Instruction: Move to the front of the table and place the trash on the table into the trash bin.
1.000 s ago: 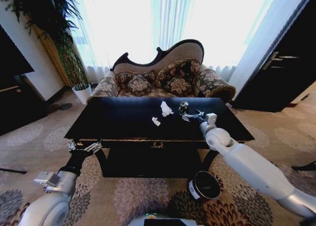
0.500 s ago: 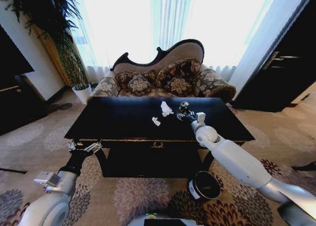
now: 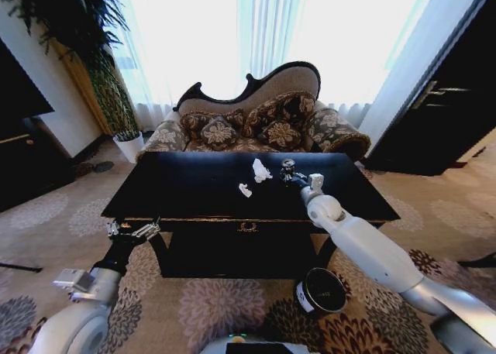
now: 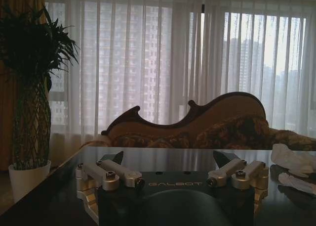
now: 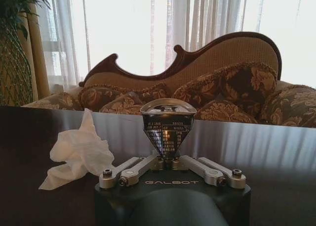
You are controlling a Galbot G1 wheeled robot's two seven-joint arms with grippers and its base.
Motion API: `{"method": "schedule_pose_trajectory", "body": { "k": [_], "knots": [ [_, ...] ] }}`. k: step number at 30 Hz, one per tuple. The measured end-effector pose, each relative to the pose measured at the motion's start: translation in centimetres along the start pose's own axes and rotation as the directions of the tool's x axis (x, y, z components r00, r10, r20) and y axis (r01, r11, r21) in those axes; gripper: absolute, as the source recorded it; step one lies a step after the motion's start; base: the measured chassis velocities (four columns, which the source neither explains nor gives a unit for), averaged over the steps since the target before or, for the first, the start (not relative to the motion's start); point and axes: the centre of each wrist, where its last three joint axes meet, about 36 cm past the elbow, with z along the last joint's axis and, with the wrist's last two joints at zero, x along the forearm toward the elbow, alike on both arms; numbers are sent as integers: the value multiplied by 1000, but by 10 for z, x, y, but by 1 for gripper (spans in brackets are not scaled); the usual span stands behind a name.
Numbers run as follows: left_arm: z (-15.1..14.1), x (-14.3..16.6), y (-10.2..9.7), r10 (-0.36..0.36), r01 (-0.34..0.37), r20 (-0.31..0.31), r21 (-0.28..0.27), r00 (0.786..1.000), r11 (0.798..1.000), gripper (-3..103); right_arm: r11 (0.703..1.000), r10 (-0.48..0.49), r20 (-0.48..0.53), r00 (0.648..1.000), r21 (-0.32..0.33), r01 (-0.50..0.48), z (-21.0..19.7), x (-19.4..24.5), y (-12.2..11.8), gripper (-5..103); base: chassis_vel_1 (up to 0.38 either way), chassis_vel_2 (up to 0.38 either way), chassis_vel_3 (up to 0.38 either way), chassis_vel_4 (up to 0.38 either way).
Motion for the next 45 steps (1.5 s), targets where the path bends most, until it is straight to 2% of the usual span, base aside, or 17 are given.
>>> {"method": "schedule_pose_trajectory", "body": {
  "k": [6,11,14,15,19,20,22,28,31,37,42,45],
  "knots": [
    [0,0,0,0,0,0,0,1000,1000,100,1000,7,10,1000,-13,-7,1,13,-2,0,0,0,0,0],
    [0,0,0,0,0,0,0,1000,1000,100,999,14,27,1000,-35,-13,-1,42,-11,0,0,0,0,0],
    [0,0,0,0,0,0,0,1000,1000,100,999,10,44,999,-48,-8,6,84,-24,0,0,0,0,0],
    [0,0,0,0,0,0,0,1000,1000,100,999,10,44,999,-48,-8,6,84,-24,0,0,0,0,0],
    [0,0,0,0,0,0,0,1000,1000,100,999,19,131,991,-38,-15,0,130,-39,0,0,0,0,0],
    [0,0,0,0,0,0,0,1000,1000,100,999,19,131,991,-38,-15,0,130,-39,0,0,0,0,0],
    [0,0,0,0,0,0,0,1000,1000,100,1000,22,174,985,-18,-19,11,159,-46,0,0,0,0,0],
    [0,0,0,0,0,0,0,1000,1000,100,999,47,246,968,-29,-42,25,204,-56,0,0,0,0,0],
    [0,0,0,0,0,0,0,1000,1000,100,997,73,295,953,-7,-75,40,233,-65,0,0,0,0,0],
    [0,0,0,0,0,0,0,1000,1000,100,994,103,326,940,-4,-108,69,266,-62,0,0,0,0,0],
    [0,0,0,0,0,0,0,1000,1000,100,987,120,351,929,56,-149,119,285,-60,0,0,0,0,0],
    [0,0,0,0,0,0,0,1000,1000,100,983,150,343,927,50,-178,154,293,-58,0,0,0,0,0]
  ]
}}
